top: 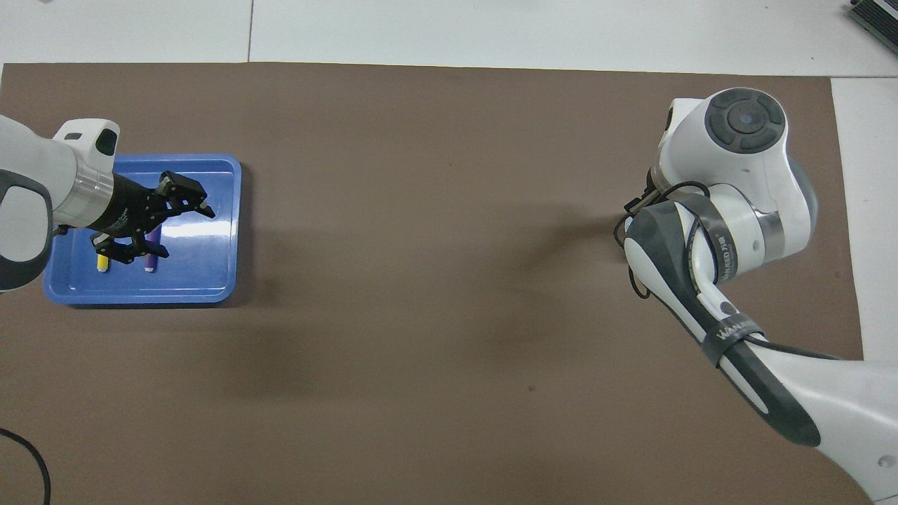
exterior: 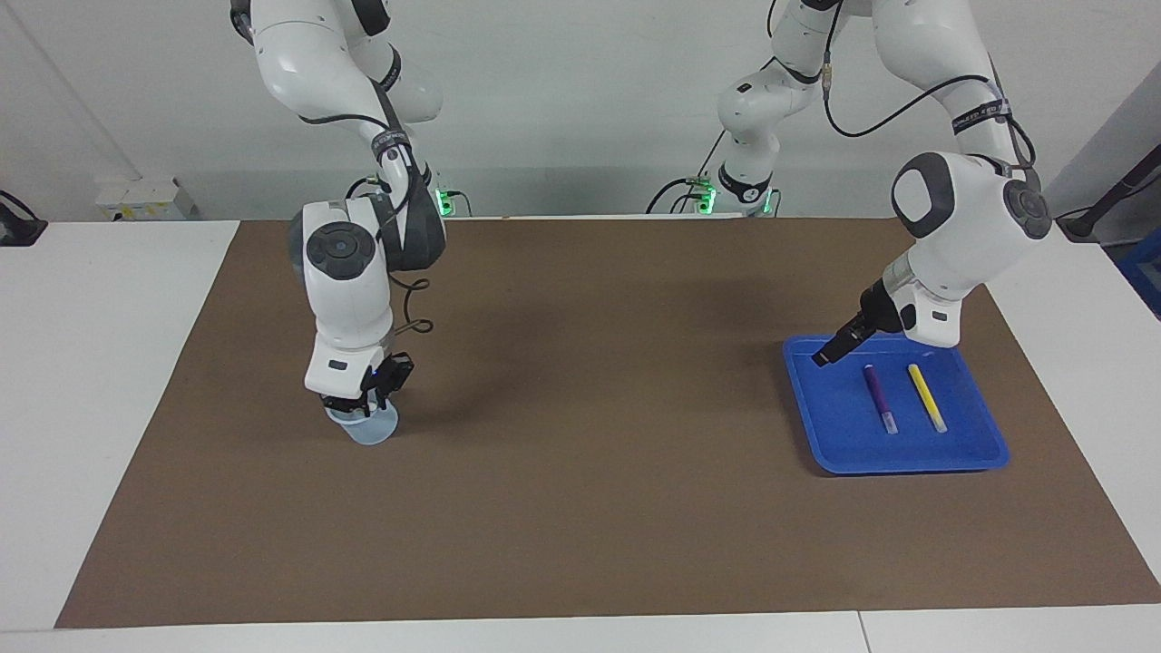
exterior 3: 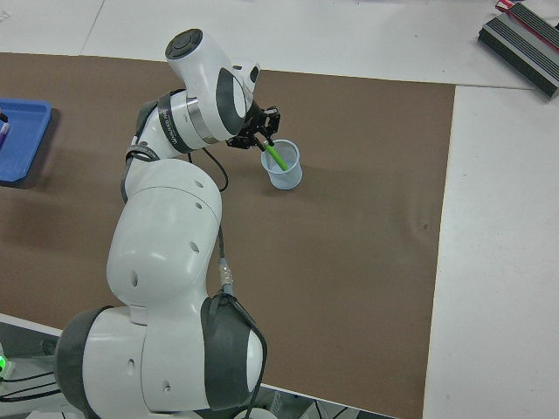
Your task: Right arm passes pens to left for tray arrangement
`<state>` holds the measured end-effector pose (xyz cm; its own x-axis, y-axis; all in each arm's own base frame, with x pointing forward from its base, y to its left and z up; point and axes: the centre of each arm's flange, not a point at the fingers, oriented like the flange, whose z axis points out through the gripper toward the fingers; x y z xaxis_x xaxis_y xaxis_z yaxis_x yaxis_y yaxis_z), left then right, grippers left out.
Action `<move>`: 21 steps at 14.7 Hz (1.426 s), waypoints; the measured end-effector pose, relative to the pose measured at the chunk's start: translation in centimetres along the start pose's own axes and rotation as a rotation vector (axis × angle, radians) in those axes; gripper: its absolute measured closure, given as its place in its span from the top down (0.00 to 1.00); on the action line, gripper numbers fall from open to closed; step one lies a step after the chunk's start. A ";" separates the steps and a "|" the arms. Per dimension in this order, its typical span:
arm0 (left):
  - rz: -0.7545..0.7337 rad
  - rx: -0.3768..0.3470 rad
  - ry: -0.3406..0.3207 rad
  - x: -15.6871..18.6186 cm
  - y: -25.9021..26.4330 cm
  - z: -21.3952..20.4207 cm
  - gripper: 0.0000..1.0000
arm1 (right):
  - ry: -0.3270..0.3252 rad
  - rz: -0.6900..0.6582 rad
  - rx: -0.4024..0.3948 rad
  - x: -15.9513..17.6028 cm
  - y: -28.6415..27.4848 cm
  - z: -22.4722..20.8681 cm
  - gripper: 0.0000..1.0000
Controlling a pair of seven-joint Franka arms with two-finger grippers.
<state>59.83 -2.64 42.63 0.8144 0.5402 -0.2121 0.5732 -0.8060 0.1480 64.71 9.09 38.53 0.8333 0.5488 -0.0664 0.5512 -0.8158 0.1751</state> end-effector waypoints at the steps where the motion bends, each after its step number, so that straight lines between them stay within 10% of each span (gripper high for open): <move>1: -0.002 0.000 0.000 0.0 0.0 0.0 1.00 | 0.001 0.000 0.000 0.0 0.0 0.0 0.20; 21: -0.068 0.003 -0.009 -0.4 0.4 0.1 1.00 | 0.072 0.071 -0.005 -1.2 1.8 -8.7 0.18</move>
<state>59.71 -3.16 42.63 0.7727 0.5916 -0.2300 0.6268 -0.7683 0.1299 64.34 8.52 47.51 0.8652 0.5012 0.0171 0.4902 -0.8525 0.1817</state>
